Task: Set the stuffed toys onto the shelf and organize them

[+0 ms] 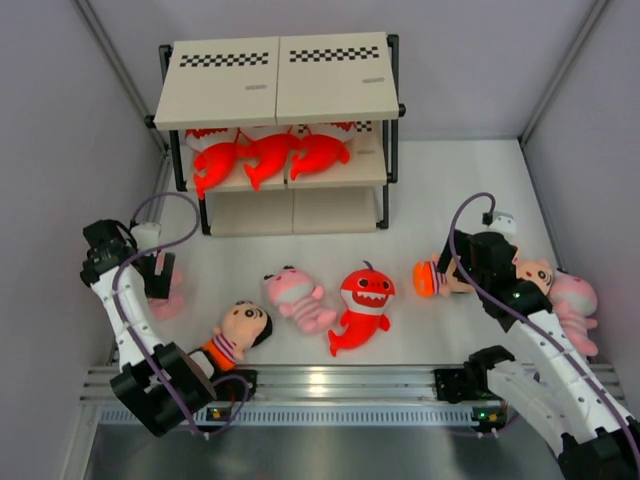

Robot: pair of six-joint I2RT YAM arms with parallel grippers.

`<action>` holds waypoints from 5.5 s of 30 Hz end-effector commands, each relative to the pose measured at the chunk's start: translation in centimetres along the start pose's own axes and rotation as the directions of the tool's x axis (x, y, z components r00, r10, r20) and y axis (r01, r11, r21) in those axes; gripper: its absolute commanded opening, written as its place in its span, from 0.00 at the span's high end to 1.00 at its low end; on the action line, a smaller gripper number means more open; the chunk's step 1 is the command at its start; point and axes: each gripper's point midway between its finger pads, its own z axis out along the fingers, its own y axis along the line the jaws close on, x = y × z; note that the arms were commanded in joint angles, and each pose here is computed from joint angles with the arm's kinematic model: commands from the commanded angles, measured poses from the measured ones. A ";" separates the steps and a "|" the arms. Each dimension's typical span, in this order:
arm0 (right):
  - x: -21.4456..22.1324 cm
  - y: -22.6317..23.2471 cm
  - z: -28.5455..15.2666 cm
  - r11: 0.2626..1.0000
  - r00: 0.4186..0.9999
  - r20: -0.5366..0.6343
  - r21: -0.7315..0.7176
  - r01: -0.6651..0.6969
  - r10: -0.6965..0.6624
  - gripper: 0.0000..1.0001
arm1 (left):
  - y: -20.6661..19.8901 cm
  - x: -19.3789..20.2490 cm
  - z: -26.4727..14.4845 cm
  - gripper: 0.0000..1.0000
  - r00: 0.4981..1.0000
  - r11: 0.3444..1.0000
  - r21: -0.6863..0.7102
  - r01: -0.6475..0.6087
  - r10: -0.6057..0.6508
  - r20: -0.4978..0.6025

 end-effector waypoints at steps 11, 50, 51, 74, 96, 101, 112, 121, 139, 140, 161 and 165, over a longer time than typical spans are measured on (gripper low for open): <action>-0.5 0.9 0.2 0.999 1.000 0.006 -0.050 0.020 -0.020 0.01 | -2.4 -1.0 7.9 0.36 0.987 0.969 0.201 0.146 -0.130 -0.090; -0.2 48.1 -26.5 0.047 0.922 0.368 -0.926 0.375 -0.118 0.23 | -13.5 -7.6 -23.8 1.00 0.616 0.902 0.344 -0.260 -0.119 0.779; -0.3 48.1 -26.4 0.054 0.923 0.369 -0.925 0.376 -0.108 0.23 | -13.7 -7.7 -24.0 1.00 0.614 0.897 0.357 -0.260 -0.132 0.778; -0.7 49.7 -28.3 0.015 0.950 0.301 -0.953 0.303 -0.084 1.00 | -13.5 -8.5 -27.9 0.98 0.559 0.903 0.341 -0.260 -0.147 0.816; -24.1 42.8 -20.4 0.117 0.967 0.251 -0.960 0.255 -0.044 1.00 | -9.9 -10.6 -35.2 0.02 0.447 0.975 0.148 -0.164 -0.060 0.893; -26.2 38.8 -14.1 0.223 0.989 0.129 -0.965 0.141 -0.067 1.00 | -9.9 -10.5 -33.0 0.02 0.490 0.971 0.179 -0.161 -0.079 0.868; -28.2 34.1 -7.6 0.331 0.999 0.013 -0.943 0.027 -0.043 0.71 | -10.2 -10.1 -31.4 0.02 0.517 0.964 0.207 -0.166 -0.094 0.851; -31.8 28.6 -8.4 0.518 0.987 0.153 -0.848 0.109 0.042 0.35 | -11.0 -9.9 -30.6 0.02 0.527 0.951 0.241 -0.191 -0.108 0.843; -32.4 33.0 -13.0 0.755 0.699 0.704 -0.388 0.529 -0.128 0.34 | -10.0 -9.5 -27.8 0.02 0.589 0.962 0.239 -0.134 -0.117 0.800; -32.8 33.4 -13.3 0.756 0.684 0.715 -0.370 0.541 -0.140 0.34 | -9.7 -9.4 -27.5 0.02 0.595 0.966 0.230 -0.122 -0.114 0.795; -32.7 34.0 -9.5 0.732 0.648 0.721 -0.302 0.611 -0.244 1.00 | -9.2 -8.9 -25.5 0.02 0.633 0.972 0.211 -0.106 -0.098 0.768; -33.4 32.4 -10.3 0.717 0.649 0.729 -0.332 0.613 -0.217 1.00 | -9.2 -8.9 -25.5 0.02 0.633 0.972 0.211 -0.106 -0.098 0.768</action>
